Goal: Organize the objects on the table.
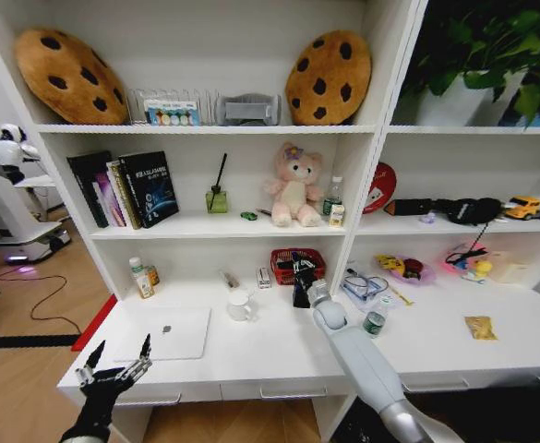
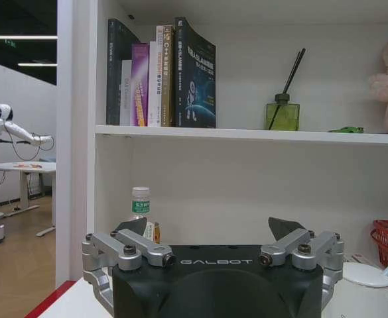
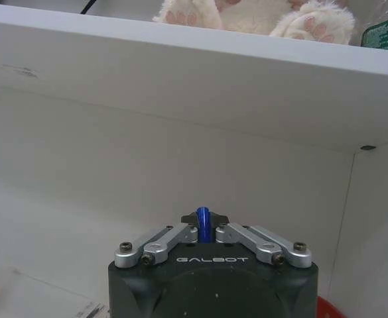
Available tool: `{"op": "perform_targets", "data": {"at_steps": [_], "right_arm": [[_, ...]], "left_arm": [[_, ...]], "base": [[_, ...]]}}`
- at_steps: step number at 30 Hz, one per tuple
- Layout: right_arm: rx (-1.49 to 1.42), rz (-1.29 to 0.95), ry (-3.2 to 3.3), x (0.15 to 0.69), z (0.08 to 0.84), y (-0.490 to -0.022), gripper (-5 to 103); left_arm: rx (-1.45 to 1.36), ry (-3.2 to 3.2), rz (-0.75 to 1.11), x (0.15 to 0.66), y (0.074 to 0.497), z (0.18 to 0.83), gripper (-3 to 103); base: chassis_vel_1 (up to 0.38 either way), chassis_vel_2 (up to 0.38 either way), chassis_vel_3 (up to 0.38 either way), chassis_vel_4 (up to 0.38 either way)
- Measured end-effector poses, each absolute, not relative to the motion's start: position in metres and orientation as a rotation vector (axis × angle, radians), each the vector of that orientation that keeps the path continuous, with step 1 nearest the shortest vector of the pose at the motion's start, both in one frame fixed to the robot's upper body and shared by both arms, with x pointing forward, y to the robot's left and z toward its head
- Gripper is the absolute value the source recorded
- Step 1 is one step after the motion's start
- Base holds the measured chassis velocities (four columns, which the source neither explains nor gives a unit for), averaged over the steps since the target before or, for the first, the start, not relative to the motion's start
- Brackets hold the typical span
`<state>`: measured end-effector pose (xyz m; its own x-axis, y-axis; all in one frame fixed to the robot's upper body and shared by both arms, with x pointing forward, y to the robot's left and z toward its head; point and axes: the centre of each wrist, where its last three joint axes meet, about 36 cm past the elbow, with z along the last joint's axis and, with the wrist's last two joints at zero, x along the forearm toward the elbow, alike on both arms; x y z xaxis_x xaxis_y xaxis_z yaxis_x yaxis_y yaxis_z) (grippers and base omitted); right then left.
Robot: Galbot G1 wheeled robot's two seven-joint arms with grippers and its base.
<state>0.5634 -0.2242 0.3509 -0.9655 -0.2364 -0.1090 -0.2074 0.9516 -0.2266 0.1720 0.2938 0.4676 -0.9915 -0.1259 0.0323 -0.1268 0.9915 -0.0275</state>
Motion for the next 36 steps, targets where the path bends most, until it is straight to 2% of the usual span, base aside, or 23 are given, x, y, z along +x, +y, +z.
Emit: {"op": "perform_targets", "data": {"at_steps": [2,4,6,9,11,12,13,14,16,17,18,20,21,22,24,25,27,28,30,32,36], "right_arm": [[-0.335,-0.340,2.978,0.557,0.347,-0.224,4],[-0.331,-0.361,2.987,0.551,0.344,-0.225,7],[-0.323,-0.380,2.991,0.543,0.343,-0.227,18],[-0.304,-0.387,2.995,0.536,0.344,-0.230,22],[-0.271,-0.388,2.994,0.525,0.347,-0.233,33],[-0.271,-0.388,2.994,0.525,0.347,-0.233,33],[-0.248,-0.382,2.990,0.516,0.350,-0.235,44],[-0.232,-0.370,2.981,0.505,0.359,-0.237,50],[-0.217,-0.356,2.969,0.495,0.372,-0.238,50],[-0.209,-0.343,2.969,0.486,0.383,-0.240,55],[-0.209,-0.343,2.969,0.486,0.383,-0.240,55],[-0.182,-0.271,3.015,0.452,0.421,-0.241,66],[-0.214,-0.159,3.089,0.415,0.444,-0.236,72],[-0.214,-0.159,3.089,0.415,0.444,-0.236,72],[-0.263,-0.082,3.195,0.362,0.451,-0.228,83],[-0.263,-0.082,3.195,0.362,0.451,-0.228,83],[-0.236,-0.101,3.266,0.326,0.442,-0.223,93],[-0.236,-0.101,3.266,0.326,0.442,-0.223,93],[-0.158,-0.148,3.327,0.299,0.425,-0.219,99],[-0.108,-0.158,3.347,0.291,0.420,-0.218,100],[0.189,-0.173,3.397,0.266,0.406,-0.215,100]], "left_arm": [[0.197,-3.104,0.046,0.172,0.294,0.468,100],[0.197,-3.105,0.046,0.172,0.294,0.468,100],[0.197,-3.105,0.046,0.172,0.294,0.468,100],[0.197,-3.105,0.046,0.172,0.294,0.468,100],[0.197,-3.104,0.046,0.172,0.294,0.468,100],[0.197,-3.104,0.046,0.172,0.294,0.468,100],[0.198,-3.104,0.046,0.172,0.294,0.468,100],[0.198,-3.104,0.046,0.172,0.294,0.468,100],[0.198,-3.105,0.046,0.172,0.294,0.468,100],[0.197,-3.104,0.046,0.172,0.294,0.468,100],[0.197,-3.104,0.046,0.172,0.294,0.468,100],[0.197,-3.105,0.046,0.172,0.294,0.468,100],[0.197,-3.105,0.046,0.172,0.294,0.468,100],[0.197,-3.105,0.046,0.172,0.294,0.468,100],[0.198,-3.105,0.046,0.172,0.294,0.468,100],[0.198,-3.105,0.046,0.172,0.294,0.468,100],[0.198,-3.105,0.046,0.172,0.294,0.468,100],[0.198,-3.105,0.046,0.172,0.294,0.468,100],[0.198,-3.105,0.046,0.172,0.294,0.468,100],[0.198,-3.105,0.046,0.172,0.294,0.468,100],[0.198,-3.105,0.046,0.172,0.294,0.468,100]], "base": [[0.000,0.000,0.000,0.000],[0.000,0.000,0.000,0.000],[0.000,0.000,0.000,0.000],[0.000,0.000,0.000,0.000],[0.000,0.000,0.000,0.000],[0.000,0.000,0.000,0.000],[0.000,0.000,0.000,0.000],[0.000,0.000,0.000,0.000],[0.000,0.000,0.000,0.000],[0.000,0.000,0.000,0.000],[0.000,0.000,0.000,0.000],[0.000,0.000,0.000,0.000],[0.000,0.000,0.000,0.000],[0.000,0.000,0.000,0.000],[0.000,0.000,0.000,0.000],[0.000,0.000,0.000,0.000],[0.000,0.000,0.000,0.000],[0.000,0.000,0.000,0.000],[0.000,0.000,0.000,0.000],[0.000,0.000,0.000,0.000],[0.000,0.000,0.000,0.000]]}}
